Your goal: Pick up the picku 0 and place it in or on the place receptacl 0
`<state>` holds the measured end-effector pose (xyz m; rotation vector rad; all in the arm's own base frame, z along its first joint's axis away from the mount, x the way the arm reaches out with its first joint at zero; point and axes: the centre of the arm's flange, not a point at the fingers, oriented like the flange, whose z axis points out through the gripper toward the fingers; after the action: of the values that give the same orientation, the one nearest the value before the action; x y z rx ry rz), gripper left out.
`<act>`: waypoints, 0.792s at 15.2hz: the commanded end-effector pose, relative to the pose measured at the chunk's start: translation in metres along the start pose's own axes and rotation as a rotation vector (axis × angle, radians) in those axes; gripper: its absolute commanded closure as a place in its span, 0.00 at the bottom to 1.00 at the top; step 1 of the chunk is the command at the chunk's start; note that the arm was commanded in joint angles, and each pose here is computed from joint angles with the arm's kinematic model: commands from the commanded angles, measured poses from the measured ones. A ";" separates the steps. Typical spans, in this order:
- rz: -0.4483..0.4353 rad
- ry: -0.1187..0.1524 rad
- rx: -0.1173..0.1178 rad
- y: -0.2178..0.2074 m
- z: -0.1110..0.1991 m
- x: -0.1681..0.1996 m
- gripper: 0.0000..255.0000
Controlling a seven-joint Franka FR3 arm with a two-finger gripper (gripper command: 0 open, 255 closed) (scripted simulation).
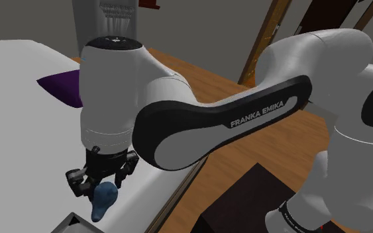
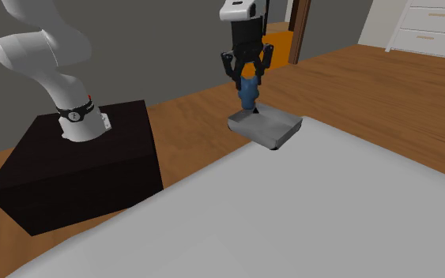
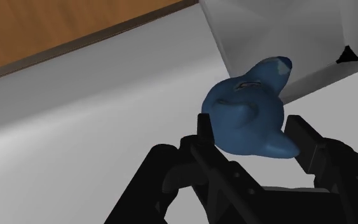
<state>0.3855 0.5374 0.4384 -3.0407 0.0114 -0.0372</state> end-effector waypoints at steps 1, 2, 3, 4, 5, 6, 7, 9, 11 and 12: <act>0.002 0.001 -0.001 -0.027 0.003 -0.011 1.00; 0.002 0.001 -0.001 -0.039 0.003 -0.015 1.00; 0.002 0.001 -0.001 -0.052 0.003 -0.020 1.00; 0.002 0.001 -0.001 -0.064 0.003 -0.025 1.00; 0.002 0.001 -0.001 -0.076 0.003 -0.030 1.00; 0.002 0.001 -0.001 -0.088 0.003 -0.035 1.00; 0.002 0.001 -0.001 -0.102 0.003 -0.040 1.00; 0.002 0.001 -0.001 -0.101 0.013 -0.041 1.00; 0.002 0.001 -0.001 -0.100 0.024 -0.041 1.00; 0.002 0.001 -0.001 -0.099 0.029 -0.041 1.00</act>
<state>0.3459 0.6391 0.4242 -3.0416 0.0145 -0.0384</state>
